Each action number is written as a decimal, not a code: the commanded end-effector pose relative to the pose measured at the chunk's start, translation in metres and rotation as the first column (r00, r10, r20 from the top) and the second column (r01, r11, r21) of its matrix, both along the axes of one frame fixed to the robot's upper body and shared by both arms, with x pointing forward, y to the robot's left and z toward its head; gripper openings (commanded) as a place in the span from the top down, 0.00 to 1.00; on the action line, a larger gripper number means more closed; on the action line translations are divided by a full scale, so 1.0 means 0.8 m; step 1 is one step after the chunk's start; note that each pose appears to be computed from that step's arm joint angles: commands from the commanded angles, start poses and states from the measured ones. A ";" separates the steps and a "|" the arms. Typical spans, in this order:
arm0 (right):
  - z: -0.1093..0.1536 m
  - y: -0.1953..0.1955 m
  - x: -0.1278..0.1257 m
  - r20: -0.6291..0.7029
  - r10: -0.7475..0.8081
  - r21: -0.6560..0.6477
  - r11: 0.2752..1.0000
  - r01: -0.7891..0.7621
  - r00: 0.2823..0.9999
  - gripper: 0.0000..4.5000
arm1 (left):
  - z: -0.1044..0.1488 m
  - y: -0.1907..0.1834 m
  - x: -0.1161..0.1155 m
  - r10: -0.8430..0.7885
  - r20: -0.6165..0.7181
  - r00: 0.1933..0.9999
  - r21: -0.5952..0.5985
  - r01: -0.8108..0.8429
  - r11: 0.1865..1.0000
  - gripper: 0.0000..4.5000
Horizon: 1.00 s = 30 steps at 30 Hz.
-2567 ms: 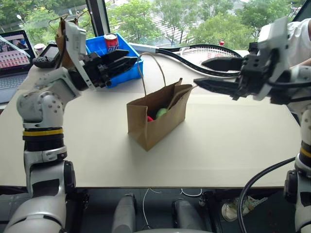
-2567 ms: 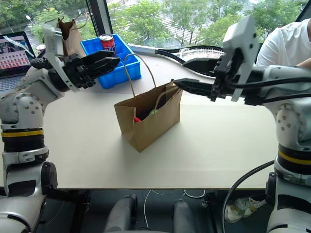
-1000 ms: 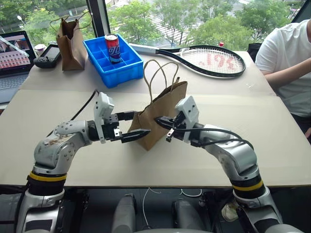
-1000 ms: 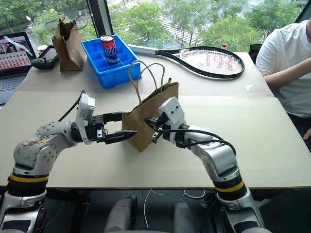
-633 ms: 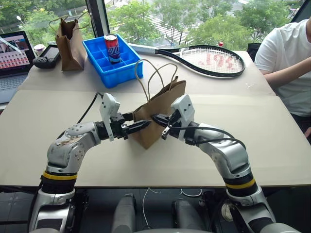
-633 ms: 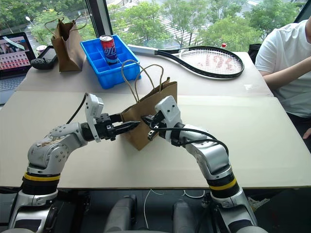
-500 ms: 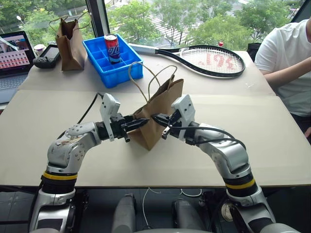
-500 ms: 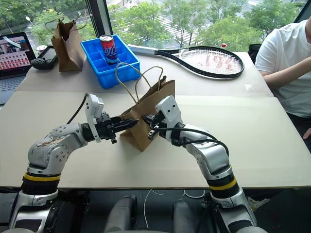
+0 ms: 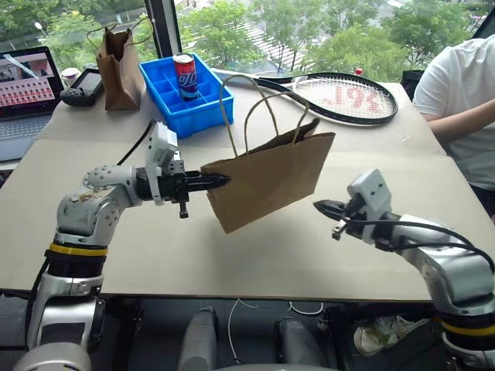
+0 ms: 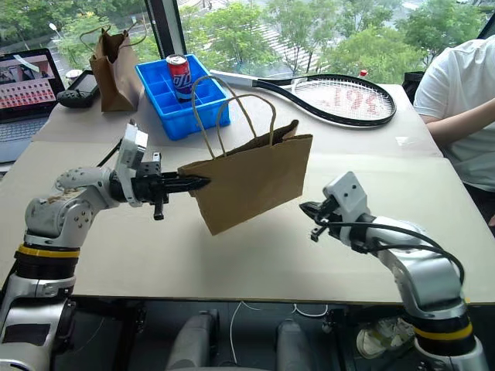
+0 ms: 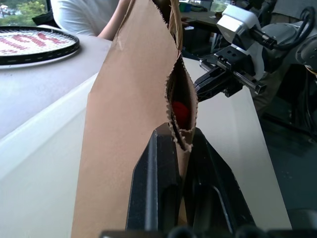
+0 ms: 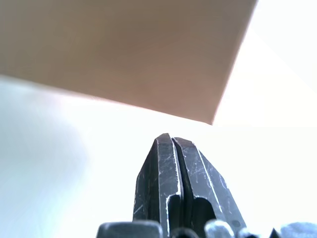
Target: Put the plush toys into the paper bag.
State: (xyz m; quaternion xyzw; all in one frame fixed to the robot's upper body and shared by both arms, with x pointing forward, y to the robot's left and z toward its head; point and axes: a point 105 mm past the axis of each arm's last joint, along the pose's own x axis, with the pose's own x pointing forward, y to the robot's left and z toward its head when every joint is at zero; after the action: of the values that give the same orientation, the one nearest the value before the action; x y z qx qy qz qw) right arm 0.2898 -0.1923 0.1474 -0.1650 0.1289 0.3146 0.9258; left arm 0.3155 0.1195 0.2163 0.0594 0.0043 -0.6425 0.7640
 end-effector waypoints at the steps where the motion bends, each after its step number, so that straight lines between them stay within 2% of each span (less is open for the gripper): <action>1: 0.020 -0.067 -0.019 0.042 -0.089 -0.102 0.990 0.093 0.995 1.00 | 0.010 -0.011 -0.009 -0.211 0.056 0.976 0.066 0.207 0.976 0.99; 5: 0.028 -0.112 -0.035 0.051 -0.159 -0.159 0.973 0.165 0.986 1.00 | 0.006 -0.021 -0.011 -0.352 0.040 0.935 0.105 0.346 0.932 0.99; 9: 0.036 -0.124 -0.044 0.077 -0.191 -0.171 0.964 0.201 0.979 1.00 | -0.009 -0.029 0.007 -0.350 0.043 0.936 0.152 0.340 0.928 0.99; 13: 0.039 -0.122 -0.045 0.094 -0.195 -0.169 0.963 0.208 0.976 1.00 | -0.017 -0.031 0.022 -0.312 0.022 0.950 0.141 0.306 0.942 0.99; 15: 0.040 -0.116 -0.046 0.097 -0.174 -0.160 0.969 0.188 0.980 1.00 | -0.023 -0.027 0.021 -0.300 -0.025 0.954 0.134 0.301 0.944 0.82; 16: 0.041 -0.111 -0.046 0.096 -0.153 -0.156 0.974 0.167 0.984 1.00 | -0.025 -0.023 0.019 -0.295 -0.042 0.955 0.130 0.298 0.946 0.79; 17: 0.041 -0.106 -0.047 0.093 -0.130 -0.155 0.977 0.143 0.987 1.00 | -0.026 -0.020 0.018 -0.290 -0.050 0.956 0.129 0.294 0.947 0.68; 18: 0.041 -0.104 -0.047 0.091 -0.115 -0.155 0.980 0.128 0.989 1.00 | -0.026 -0.018 0.017 -0.287 -0.053 0.956 0.127 0.291 0.948 0.63; 20: 0.043 -0.099 -0.047 0.090 -0.090 -0.143 0.985 0.102 0.992 1.00 | -0.022 -0.012 0.015 -0.275 -0.057 0.960 0.120 0.280 0.952 0.53; 21: 0.043 -0.097 -0.047 0.089 -0.077 -0.137 0.987 0.089 0.993 1.00 | -0.020 -0.009 0.014 -0.269 -0.057 0.961 0.116 0.274 0.955 0.42; 22: 0.046 -0.090 -0.046 0.084 -0.051 -0.092 0.994 0.058 0.995 1.00 | -0.014 0.000 0.014 -0.243 -0.055 0.968 0.101 0.248 0.964 0.39; 26: 0.051 -0.075 -0.048 0.083 0.018 -0.008 1.000 -0.018 0.996 1.00 | 0.006 0.035 0.014 -0.104 -0.066 0.992 0.003 0.105 0.995 0.05; 27: 0.053 -0.072 -0.048 0.084 0.030 0.015 0.999 -0.031 0.996 0.93 | 0.007 0.047 0.013 -0.059 -0.077 0.995 -0.016 0.058 0.998 0.00; 30: 0.053 -0.062 -0.051 0.069 0.090 0.033 0.995 -0.093 0.994 0.78 | 0.004 0.086 0.005 0.086 -0.118 0.989 -0.053 -0.093 0.994 0.00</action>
State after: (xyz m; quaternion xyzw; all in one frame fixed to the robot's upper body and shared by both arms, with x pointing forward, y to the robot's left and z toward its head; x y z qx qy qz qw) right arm 0.2509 -0.2482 0.1820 -0.1625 0.0998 0.3335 0.9233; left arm 0.3250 0.1757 0.2086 0.0090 0.0509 -0.6330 0.7724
